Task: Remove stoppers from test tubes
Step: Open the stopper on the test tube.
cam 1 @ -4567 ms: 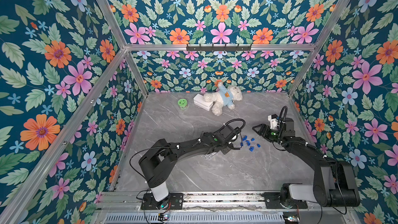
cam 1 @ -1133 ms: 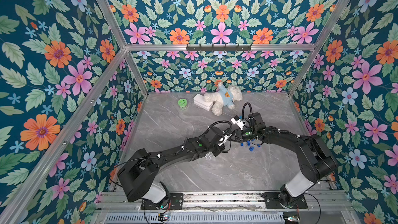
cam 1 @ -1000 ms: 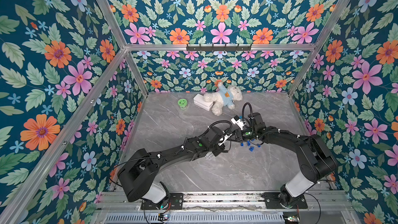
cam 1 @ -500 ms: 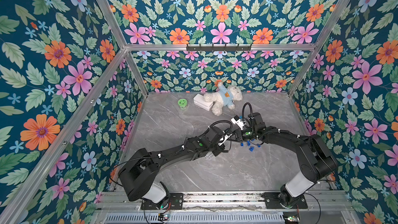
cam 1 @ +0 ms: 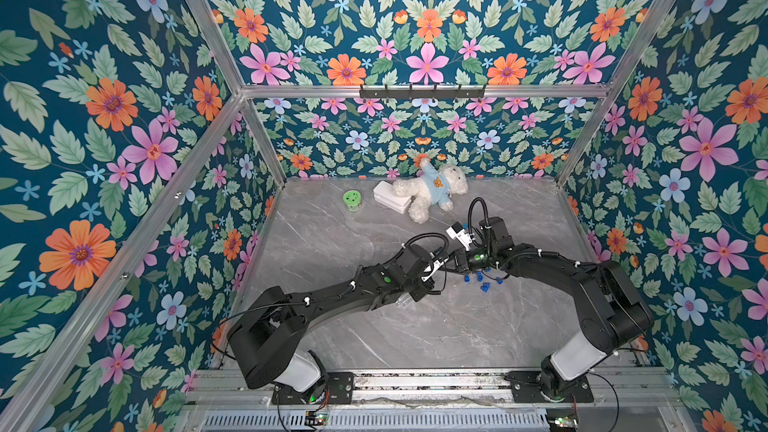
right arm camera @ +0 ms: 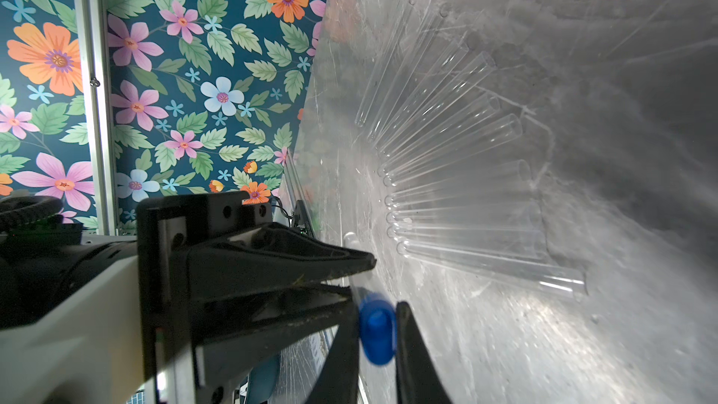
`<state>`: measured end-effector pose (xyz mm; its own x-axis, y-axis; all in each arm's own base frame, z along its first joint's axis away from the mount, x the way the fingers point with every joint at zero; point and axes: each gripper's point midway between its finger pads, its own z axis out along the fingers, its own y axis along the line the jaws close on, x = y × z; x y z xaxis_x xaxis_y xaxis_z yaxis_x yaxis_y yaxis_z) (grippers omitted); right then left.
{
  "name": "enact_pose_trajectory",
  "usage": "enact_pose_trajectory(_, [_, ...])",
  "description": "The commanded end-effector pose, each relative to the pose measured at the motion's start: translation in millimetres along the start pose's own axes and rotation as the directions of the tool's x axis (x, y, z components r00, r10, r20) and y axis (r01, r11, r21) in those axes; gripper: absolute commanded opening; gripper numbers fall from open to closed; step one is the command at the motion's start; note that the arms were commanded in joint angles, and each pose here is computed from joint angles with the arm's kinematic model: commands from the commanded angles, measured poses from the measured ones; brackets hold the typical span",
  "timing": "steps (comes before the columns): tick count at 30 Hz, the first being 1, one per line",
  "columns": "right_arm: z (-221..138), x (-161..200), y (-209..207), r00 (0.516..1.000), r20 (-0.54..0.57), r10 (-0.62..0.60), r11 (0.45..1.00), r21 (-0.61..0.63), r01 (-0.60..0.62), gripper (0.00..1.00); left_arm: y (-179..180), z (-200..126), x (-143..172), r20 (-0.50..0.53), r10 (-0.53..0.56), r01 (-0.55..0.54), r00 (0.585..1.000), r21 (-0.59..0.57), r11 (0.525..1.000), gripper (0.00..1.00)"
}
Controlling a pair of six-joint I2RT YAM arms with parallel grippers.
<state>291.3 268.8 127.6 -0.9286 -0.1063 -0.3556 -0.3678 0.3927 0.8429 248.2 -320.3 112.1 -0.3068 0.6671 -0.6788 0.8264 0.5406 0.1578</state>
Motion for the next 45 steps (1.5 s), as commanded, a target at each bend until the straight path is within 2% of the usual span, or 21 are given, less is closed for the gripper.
enact_pose_trajectory(1, [-7, -8, 5, 0.999, 0.034, -0.023, 1.000, -0.013, 0.023, 0.00, 2, -1, 10, -0.040, 0.019, -0.020, 0.999, -0.014, 1.000, 0.00])
enact_pose_trajectory(17, [-21, -13, -5, 0.995, 0.087, -0.046, 0.995, 0.087, 0.038, 0.00, -7, 10, 33, -0.158, 0.082, -0.086, 0.984, -0.015, 0.996, 0.00])
enact_pose_trajectory(22, [-26, -14, -10, 0.993, 0.100, -0.055, 0.991, 0.130, 0.042, 0.00, -10, 12, 36, -0.169, 0.085, -0.087, 0.982, -0.002, 0.996, 0.00])
enact_pose_trajectory(36, [-40, -22, -12, 0.986, 0.162, -0.046, 0.991, 0.135, 0.025, 0.00, -14, 13, 44, -0.208, 0.099, -0.097, 0.973, 0.017, 0.995, 0.00])
enact_pose_trajectory(42, [-44, -22, -23, 0.985, 0.171, -0.039, 0.982, 0.189, 0.006, 0.00, -15, 14, 44, -0.210, 0.097, -0.095, 0.973, 0.017, 0.995, 0.00])
enact_pose_trajectory(45, [-51, -23, -40, 0.982, 0.190, 0.005, 0.969, 0.241, -0.051, 0.00, -17, 14, 41, -0.198, 0.086, -0.082, 0.976, 0.026, 0.996, 0.00])
